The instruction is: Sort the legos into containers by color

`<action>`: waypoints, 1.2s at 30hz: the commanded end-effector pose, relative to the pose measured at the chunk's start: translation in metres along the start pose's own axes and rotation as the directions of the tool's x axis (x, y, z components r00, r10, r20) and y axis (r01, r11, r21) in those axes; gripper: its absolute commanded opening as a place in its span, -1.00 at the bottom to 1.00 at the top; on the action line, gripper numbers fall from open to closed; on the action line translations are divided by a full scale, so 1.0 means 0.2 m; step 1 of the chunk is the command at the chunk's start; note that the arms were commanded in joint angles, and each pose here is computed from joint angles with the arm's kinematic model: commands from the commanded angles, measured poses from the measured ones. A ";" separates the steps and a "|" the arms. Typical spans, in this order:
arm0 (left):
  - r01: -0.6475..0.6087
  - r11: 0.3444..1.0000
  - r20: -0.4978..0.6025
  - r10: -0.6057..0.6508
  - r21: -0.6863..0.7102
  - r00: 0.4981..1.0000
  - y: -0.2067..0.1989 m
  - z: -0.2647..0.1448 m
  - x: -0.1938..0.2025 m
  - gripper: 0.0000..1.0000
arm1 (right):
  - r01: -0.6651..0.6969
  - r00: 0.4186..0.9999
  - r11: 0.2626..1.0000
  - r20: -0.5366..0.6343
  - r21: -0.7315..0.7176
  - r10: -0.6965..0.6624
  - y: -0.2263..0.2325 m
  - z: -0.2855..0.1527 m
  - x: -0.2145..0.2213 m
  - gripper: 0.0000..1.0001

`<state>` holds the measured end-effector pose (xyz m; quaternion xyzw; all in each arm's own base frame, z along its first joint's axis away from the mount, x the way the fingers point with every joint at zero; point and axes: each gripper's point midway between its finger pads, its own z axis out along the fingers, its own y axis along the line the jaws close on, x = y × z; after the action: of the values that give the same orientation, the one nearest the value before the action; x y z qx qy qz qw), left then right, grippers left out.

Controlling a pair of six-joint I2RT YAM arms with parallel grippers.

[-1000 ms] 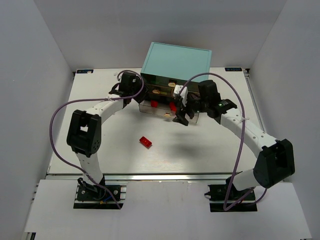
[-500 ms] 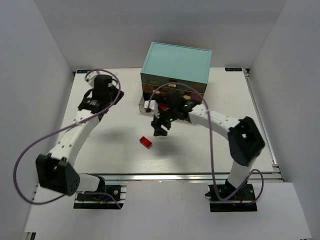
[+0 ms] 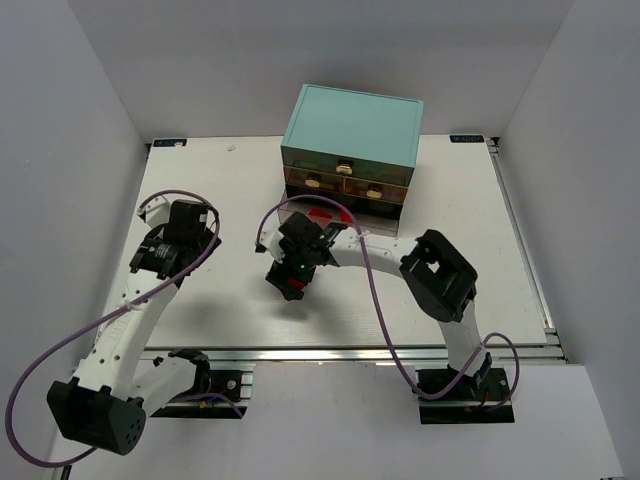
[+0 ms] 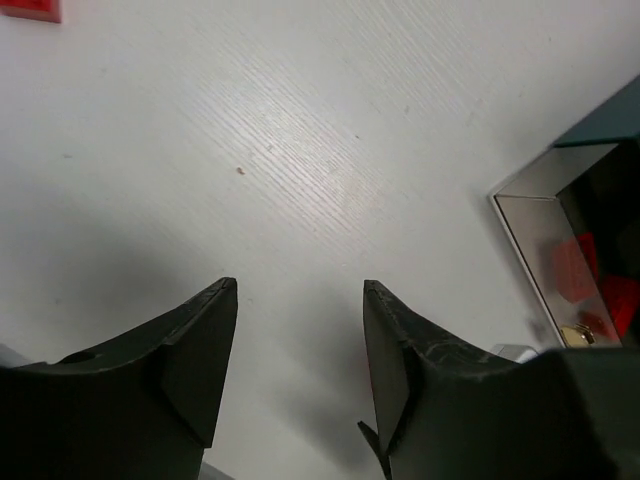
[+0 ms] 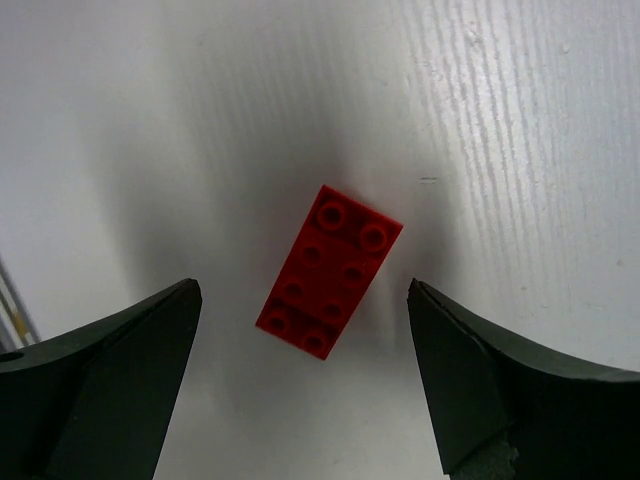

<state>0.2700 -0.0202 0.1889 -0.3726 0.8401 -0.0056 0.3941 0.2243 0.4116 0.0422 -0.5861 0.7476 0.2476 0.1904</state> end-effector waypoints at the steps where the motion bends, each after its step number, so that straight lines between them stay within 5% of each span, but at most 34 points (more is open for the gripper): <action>1: 0.006 0.996 0.041 -0.003 -0.087 0.999 0.14 -0.05 -0.02 0.27 | 0.006 1.000 0.990 0.025 0.138 -0.009 -0.10 0.05 -0.08 0.78; 5: -0.008 0.986 0.063 0.018 -0.167 0.998 0.24 -0.06 -0.02 0.34 | 0.052 0.999 0.985 -0.008 0.167 -0.051 -0.10 0.11 -0.04 0.60; 11: -0.035 0.973 0.079 0.054 -0.230 0.995 0.31 -0.06 -0.03 0.40 | 0.103 0.995 0.975 -0.027 0.196 -0.099 -0.11 0.08 0.01 -0.74; 13: -0.051 0.970 0.068 0.069 -0.239 0.995 0.32 -0.03 -0.01 0.44 | 0.123 0.992 0.971 -0.016 0.205 -0.122 -0.11 0.04 0.01 -1.00; 18: -0.073 0.952 0.003 0.078 -0.297 0.997 0.36 0.07 0.06 0.54 | 0.140 0.979 0.953 0.109 0.269 -0.175 -0.21 -0.24 -0.19 -1.00; 23: -0.058 0.953 -0.017 0.056 -0.298 0.998 0.36 0.16 0.05 0.65 | 0.107 0.970 0.919 0.165 0.379 -0.181 -0.54 -0.56 -0.31 -1.00; 36: -0.074 0.922 -0.055 0.058 -0.379 0.997 0.49 0.26 -0.03 0.89 | 0.103 0.978 0.804 0.087 0.586 -0.189 -1.19 -0.82 -0.17 -1.00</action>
<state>0.2436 0.0618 0.1196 -0.4196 0.8467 0.1611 0.2848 0.4458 0.2964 0.1456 -0.5271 0.7417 0.0529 0.4114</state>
